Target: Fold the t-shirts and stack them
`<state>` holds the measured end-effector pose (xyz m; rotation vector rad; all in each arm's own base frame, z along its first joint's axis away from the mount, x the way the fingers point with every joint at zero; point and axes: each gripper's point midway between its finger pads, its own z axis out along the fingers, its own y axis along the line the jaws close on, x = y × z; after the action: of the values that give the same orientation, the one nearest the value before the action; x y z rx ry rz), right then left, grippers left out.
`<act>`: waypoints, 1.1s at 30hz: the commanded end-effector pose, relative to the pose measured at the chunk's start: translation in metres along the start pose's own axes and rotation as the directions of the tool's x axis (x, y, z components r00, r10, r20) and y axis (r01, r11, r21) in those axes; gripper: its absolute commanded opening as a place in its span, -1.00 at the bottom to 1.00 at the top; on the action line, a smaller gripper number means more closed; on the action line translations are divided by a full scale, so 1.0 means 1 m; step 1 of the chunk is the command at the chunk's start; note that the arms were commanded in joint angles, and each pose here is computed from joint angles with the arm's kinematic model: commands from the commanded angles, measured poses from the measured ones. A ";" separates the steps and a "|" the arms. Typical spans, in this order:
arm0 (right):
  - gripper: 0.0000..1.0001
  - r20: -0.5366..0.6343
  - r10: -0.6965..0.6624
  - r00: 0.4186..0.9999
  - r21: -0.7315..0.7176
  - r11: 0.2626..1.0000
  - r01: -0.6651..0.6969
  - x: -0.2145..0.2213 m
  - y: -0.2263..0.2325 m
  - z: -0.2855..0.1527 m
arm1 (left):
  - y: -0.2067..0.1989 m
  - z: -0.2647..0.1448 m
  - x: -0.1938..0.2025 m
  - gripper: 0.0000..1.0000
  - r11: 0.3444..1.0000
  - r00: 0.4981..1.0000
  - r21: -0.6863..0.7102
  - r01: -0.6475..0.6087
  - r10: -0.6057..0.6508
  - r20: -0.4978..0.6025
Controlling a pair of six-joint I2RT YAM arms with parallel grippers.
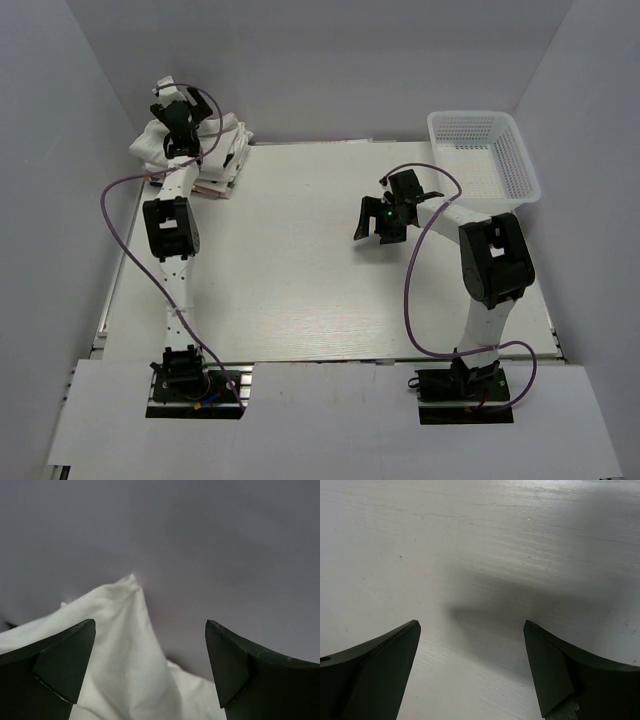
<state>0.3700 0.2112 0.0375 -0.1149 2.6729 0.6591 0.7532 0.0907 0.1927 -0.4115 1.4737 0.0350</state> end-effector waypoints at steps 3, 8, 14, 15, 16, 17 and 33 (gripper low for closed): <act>0.79 0.036 -0.028 0.999 -0.050 0.998 0.030 -0.010 0.014 -0.007 | -0.034 -0.010 -0.064 1.00 0.983 0.984 0.131 0.125 -0.140 0.112; 0.79 0.021 -0.042 0.999 -0.076 0.996 0.043 -0.005 0.016 -0.002 | -0.051 -0.053 -0.112 1.00 0.987 0.991 0.162 0.021 -0.042 0.128; 0.79 0.035 -0.073 0.997 -0.092 0.993 0.076 0.000 0.019 -0.002 | -0.033 -0.101 -0.121 1.00 0.994 0.996 0.109 -0.006 -0.004 0.090; 0.79 0.036 -0.078 0.996 -0.094 0.992 0.081 0.000 0.020 -0.003 | -0.032 -0.106 -0.122 1.00 0.994 0.996 0.107 -0.007 -0.002 0.086; 0.79 0.033 -0.076 0.997 -0.091 0.993 0.078 0.002 0.018 -0.003 | -0.030 -0.112 -0.127 1.00 0.996 0.997 0.093 -0.007 -0.001 0.083; 0.79 0.030 -0.081 0.996 -0.090 0.992 0.083 0.004 0.018 -0.003 | -0.025 -0.115 -0.114 1.00 0.996 0.998 0.085 -0.022 0.018 0.053; 0.79 0.004 -0.078 0.997 -0.079 0.994 0.078 0.003 0.013 0.004 | -0.023 -0.090 0.016 0.73 0.947 0.885 0.239 -0.216 0.293 -0.361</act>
<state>0.3627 0.2223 0.0374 -0.2054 2.6276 0.7383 0.6889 0.0422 0.1750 -0.1344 1.8507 0.0011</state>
